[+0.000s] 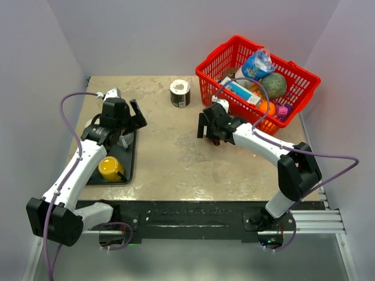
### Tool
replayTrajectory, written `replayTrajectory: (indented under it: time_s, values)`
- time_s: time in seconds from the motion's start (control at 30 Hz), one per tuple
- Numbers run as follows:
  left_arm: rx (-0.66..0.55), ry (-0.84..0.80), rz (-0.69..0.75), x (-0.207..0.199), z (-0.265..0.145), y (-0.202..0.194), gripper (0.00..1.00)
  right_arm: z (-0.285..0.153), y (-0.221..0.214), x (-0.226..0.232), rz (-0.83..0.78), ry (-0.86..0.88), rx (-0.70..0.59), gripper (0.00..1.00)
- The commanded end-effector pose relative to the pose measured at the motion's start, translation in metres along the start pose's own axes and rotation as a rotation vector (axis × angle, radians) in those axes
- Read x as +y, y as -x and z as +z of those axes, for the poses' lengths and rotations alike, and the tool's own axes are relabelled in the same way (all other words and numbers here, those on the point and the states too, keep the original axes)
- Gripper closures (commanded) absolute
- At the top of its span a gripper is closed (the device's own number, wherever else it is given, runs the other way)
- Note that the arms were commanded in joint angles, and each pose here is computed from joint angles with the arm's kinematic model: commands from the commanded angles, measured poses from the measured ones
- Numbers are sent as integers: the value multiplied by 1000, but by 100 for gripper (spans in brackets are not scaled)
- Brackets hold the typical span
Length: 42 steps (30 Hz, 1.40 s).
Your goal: Turn the mug right side up
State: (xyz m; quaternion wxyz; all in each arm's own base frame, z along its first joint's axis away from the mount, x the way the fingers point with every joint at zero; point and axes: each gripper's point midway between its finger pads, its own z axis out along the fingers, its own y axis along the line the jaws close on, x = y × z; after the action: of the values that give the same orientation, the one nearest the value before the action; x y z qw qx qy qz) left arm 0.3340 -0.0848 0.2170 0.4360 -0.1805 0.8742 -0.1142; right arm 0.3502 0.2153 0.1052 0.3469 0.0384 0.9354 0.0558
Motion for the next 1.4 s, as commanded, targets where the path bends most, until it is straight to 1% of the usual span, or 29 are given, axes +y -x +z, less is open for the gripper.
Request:
replayTrajectory:
  time_s: [0.0, 0.07, 0.2, 0.3, 0.33, 0.43, 0.5, 0.6, 0.63, 0.73, 0.8, 0.87, 0.9, 0.97, 1.03, 1.17, 1.27, 1.37]
  values:
    - [7, 249, -27, 49, -7, -13, 1, -40, 49, 12, 35, 51, -107, 1]
    - [10, 308, -34, 61, -6, -18, 1, -47, 56, 15, 34, 60, -114, 1]
    - [-8, 332, 2, 68, -2, -18, 1, -65, 79, 24, 41, 106, -163, 1]
    - [16, 337, 79, 72, 8, -23, 1, -73, 88, 30, 48, 142, -174, 1]
    - [50, 362, 115, 76, 12, -28, 1, -74, 88, 32, 47, 153, -170, 1]
    - [99, 407, 170, 84, 24, -36, 1, -73, 85, 32, 54, 158, -154, 1]
    - [107, 426, 184, 87, 30, -38, 2, -70, 80, 29, 61, 149, -140, 2]
    - [110, 444, 192, 94, 44, -39, 8, -67, 76, 28, 65, 153, -125, 2]
    - [116, 448, 194, 99, 49, -40, 12, -68, 76, 28, 66, 156, -125, 2]
    - [123, 447, 203, 109, 56, -42, 13, -66, 74, 25, 54, 148, -114, 3]
    - [135, 397, 205, 107, 61, -45, 16, -61, 71, 21, 52, 139, -89, 4]
    - [114, 373, 185, 110, 66, -44, 17, -57, 67, 20, 46, 137, -68, 5]
    - [123, 347, 180, 109, 69, -46, 20, -57, 65, 20, 44, 136, -60, 5]
    - [120, 320, 180, 108, 74, -49, 21, -57, 67, 19, 47, 135, -63, 5]
    - [129, 291, 194, 107, 80, -55, 25, -59, 68, 19, 49, 137, -65, 5]
    - [141, 308, 211, 117, 87, -59, 31, -60, 70, 17, 52, 132, -70, 5]
    - [141, 311, 214, 121, 91, -57, 38, -62, 71, 16, 57, 131, -73, 6]
    - [151, 312, 211, 122, 95, -58, 40, -62, 70, 15, 62, 127, -70, 6]
